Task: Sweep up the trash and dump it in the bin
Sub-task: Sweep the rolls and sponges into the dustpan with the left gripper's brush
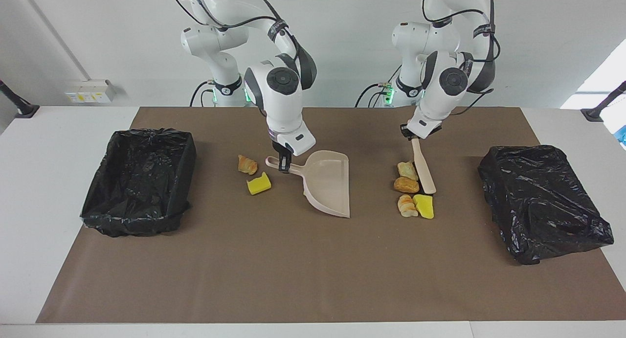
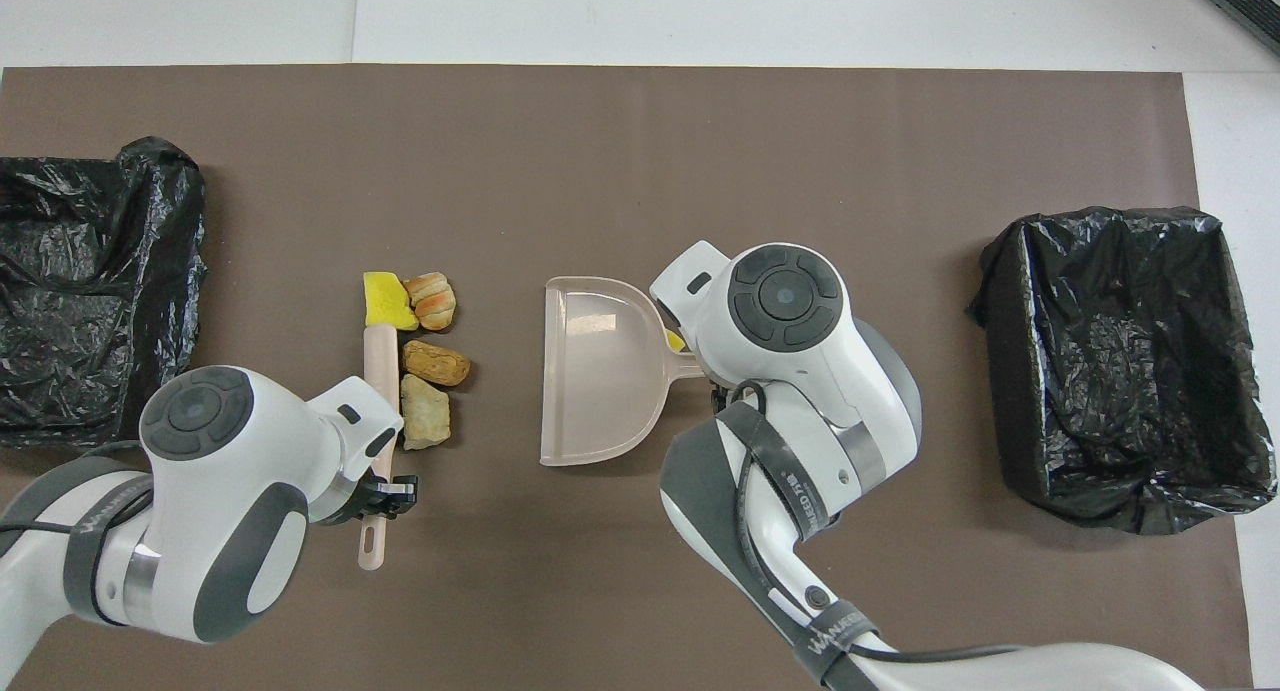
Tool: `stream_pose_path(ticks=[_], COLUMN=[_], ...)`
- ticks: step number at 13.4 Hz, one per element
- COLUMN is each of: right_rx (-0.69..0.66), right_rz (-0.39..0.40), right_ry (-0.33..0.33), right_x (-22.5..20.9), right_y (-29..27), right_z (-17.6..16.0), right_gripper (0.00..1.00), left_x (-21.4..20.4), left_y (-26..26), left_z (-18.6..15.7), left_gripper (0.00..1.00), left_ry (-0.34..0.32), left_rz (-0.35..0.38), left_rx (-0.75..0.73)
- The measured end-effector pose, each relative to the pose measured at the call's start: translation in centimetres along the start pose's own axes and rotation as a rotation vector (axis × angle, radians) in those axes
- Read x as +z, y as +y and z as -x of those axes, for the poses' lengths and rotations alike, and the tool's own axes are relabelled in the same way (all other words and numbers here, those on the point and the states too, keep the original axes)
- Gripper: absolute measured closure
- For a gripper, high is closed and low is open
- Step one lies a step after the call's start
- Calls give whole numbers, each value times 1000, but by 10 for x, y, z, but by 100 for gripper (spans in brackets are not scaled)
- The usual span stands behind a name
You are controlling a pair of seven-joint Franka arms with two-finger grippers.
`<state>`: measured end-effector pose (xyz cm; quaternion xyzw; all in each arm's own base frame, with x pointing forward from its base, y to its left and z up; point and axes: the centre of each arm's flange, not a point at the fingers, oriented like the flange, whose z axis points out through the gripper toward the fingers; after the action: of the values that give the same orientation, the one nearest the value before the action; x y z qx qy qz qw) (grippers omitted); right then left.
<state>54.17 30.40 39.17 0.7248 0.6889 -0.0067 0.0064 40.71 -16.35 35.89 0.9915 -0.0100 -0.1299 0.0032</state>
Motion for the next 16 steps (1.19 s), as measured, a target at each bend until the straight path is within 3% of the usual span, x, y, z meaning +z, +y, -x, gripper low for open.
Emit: stream_pose_path(ticks=[2, 5, 8, 16], right_rx=[-23, -58, -69, -66], right_rz=[0, -39, -33, -36], right_ry=[2, 59, 82, 99], right_x=[5, 11, 15, 19], right_y=[2, 5, 10, 11], right_z=[0, 5, 9, 14], right_gripper=[69, 69, 69, 69], left_x=[2, 4, 6, -15], left_y=[26, 60, 99, 137], left_z=[9, 23, 39, 43], left_gripper=[73, 73, 73, 73], left_ry=[-2, -9, 22, 28], left_rz=[23, 61, 88, 178], left_rx=[34, 71, 81, 22])
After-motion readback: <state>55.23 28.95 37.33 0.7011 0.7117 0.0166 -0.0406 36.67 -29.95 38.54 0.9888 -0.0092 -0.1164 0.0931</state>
